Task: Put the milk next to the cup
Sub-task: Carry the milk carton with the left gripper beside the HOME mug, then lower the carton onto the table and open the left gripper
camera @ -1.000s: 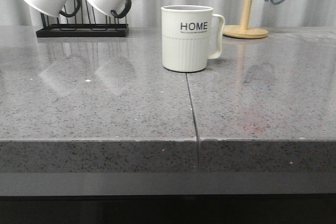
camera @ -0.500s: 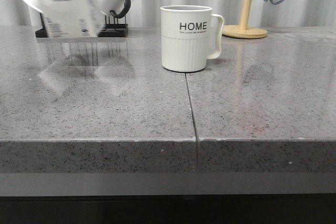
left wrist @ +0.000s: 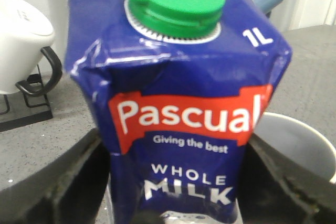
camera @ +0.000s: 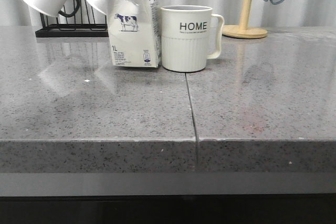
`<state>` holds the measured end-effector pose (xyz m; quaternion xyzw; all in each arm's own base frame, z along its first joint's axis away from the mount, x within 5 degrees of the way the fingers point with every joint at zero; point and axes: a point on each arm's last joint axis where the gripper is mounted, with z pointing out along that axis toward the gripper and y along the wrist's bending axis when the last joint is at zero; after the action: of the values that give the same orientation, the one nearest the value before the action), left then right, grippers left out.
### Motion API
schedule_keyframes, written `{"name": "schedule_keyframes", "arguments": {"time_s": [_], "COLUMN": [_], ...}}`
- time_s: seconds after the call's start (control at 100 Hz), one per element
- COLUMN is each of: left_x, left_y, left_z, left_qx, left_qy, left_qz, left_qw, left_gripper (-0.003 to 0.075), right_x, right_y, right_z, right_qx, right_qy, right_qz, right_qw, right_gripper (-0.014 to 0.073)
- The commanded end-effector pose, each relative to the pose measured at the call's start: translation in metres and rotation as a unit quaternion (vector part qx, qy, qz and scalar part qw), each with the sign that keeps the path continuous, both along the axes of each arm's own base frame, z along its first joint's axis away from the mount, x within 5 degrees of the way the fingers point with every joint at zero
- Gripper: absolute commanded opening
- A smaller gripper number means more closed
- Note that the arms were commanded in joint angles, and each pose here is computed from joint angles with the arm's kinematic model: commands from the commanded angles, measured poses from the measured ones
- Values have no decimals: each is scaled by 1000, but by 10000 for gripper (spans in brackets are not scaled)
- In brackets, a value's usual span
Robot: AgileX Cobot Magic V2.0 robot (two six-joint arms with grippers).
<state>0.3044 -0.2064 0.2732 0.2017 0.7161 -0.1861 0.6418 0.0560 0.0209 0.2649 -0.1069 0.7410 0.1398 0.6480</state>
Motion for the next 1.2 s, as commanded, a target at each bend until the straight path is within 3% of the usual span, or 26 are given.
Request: {"name": "schedule_keyframes", "arguments": {"time_s": [0.0, 0.11, 0.26, 0.34, 0.57, 0.9, 1.02, 1.19], "left_x": [-2, -1, -1, -1, -11, -63, -76, -87], "left_y": [-4, -5, -5, -5, -4, 39, 64, 108], "left_z": [29, 26, 25, 25, 25, 28, 34, 42], "left_qx": [-45, -42, -40, -42, -38, -43, -43, -25], "left_qy": [-64, -59, -54, -55, -48, -56, -57, -26], "left_qz": [-2, -2, -2, -1, -8, -2, 20, 80], "left_qw": [997, 997, 998, 998, 998, 997, 997, 996], "left_gripper": [311, 364, 650, 709, 648, 621, 504, 197], "right_x": [0, 0, 0, 0, 0, 0, 0, 0], "right_y": [0, 0, 0, 0, 0, 0, 0, 0], "right_z": [16, 16, 16, 16, 16, 16, 16, 16], "right_qx": [12, 12, 12, 12, 12, 12, 12, 12], "right_qy": [-48, -48, -48, -48, -48, -48, -48, -48], "right_qz": [-1, -1, -1, -1, -1, -1, -1, -1], "right_qw": [999, 999, 999, 999, 999, 999, 999, 999], "right_gripper": [-66, -66, -66, -66, -66, -66, -66, -66]}}
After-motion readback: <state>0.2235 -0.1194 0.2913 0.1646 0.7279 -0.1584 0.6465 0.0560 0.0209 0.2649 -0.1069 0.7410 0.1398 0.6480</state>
